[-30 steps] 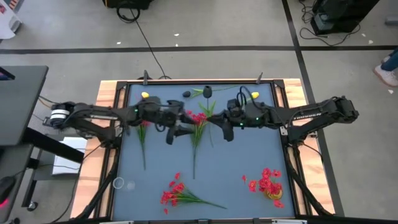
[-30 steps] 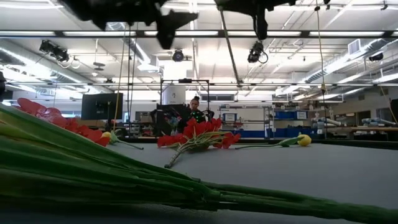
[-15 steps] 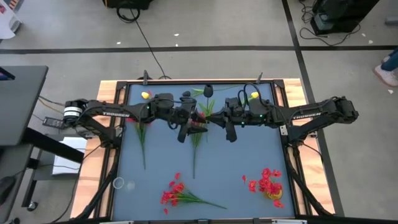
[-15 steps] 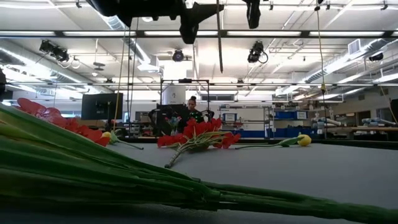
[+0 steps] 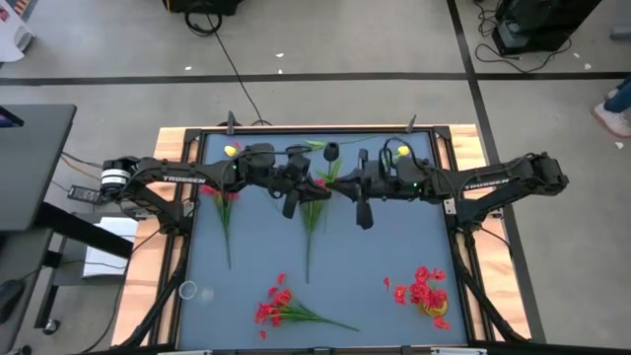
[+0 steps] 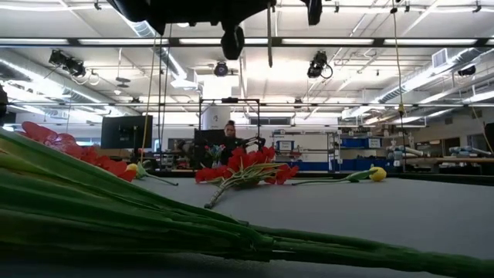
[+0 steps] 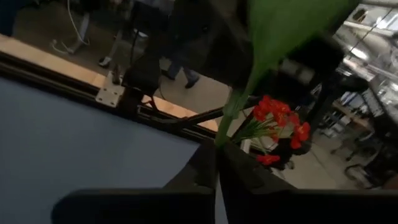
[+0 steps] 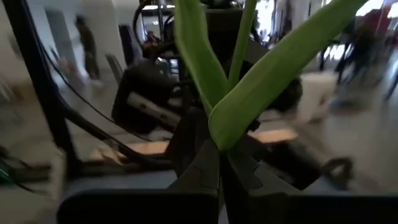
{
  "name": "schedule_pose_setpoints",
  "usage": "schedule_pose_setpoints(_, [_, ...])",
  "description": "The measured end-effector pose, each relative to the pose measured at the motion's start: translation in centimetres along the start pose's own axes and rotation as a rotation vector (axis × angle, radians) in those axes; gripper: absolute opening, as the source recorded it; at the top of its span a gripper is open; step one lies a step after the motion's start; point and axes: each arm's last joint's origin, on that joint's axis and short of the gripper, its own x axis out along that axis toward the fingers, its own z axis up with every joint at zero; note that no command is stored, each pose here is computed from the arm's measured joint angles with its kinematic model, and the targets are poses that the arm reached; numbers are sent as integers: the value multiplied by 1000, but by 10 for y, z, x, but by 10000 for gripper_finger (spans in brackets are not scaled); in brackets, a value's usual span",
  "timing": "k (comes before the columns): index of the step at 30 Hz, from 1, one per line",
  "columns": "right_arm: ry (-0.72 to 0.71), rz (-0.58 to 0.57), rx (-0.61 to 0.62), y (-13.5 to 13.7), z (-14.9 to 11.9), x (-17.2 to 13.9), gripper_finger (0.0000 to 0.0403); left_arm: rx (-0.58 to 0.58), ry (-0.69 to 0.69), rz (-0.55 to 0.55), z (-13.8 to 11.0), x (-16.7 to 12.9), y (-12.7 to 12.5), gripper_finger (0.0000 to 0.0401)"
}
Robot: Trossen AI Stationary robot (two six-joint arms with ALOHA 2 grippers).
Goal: Sort flowers into vase by color
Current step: Put the bottom black flower into the yellow vase
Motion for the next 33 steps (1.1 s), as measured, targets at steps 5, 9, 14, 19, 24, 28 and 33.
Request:
schedule_pose_setpoints(5, [5, -73, -84, 5, -1, -1, 9, -41, 24, -21, -1, 0, 0, 10])
schedule_pose_setpoints(9, [8, -71, -74, 6, -1, -1, 9, 47, 20, -10, -2, 0, 0, 18])
schedule_pose_setpoints(14, [15, -114, -75, 8, 7, -14, 9, 148, 38, 46, -4, -1, 5, 77])
schedule_pose_setpoints(19, [74, -205, -72, 11, 19, -45, 9, 164, 105, 107, -8, -5, 14, 160])
schedule_pose_setpoints(24, [202, -177, -51, 24, 21, -91, 5, 228, 153, 133, -12, -7, 19, 195])
schedule_pose_setpoints(28, [243, -120, -8, 32, 18, -131, 3, 236, 151, 134, -14, -4, 15, 195])
schedule_pose_setpoints(33, [285, 86, 69, 36, 13, -175, 2, 266, 146, 170, -19, 1, 6, 190])
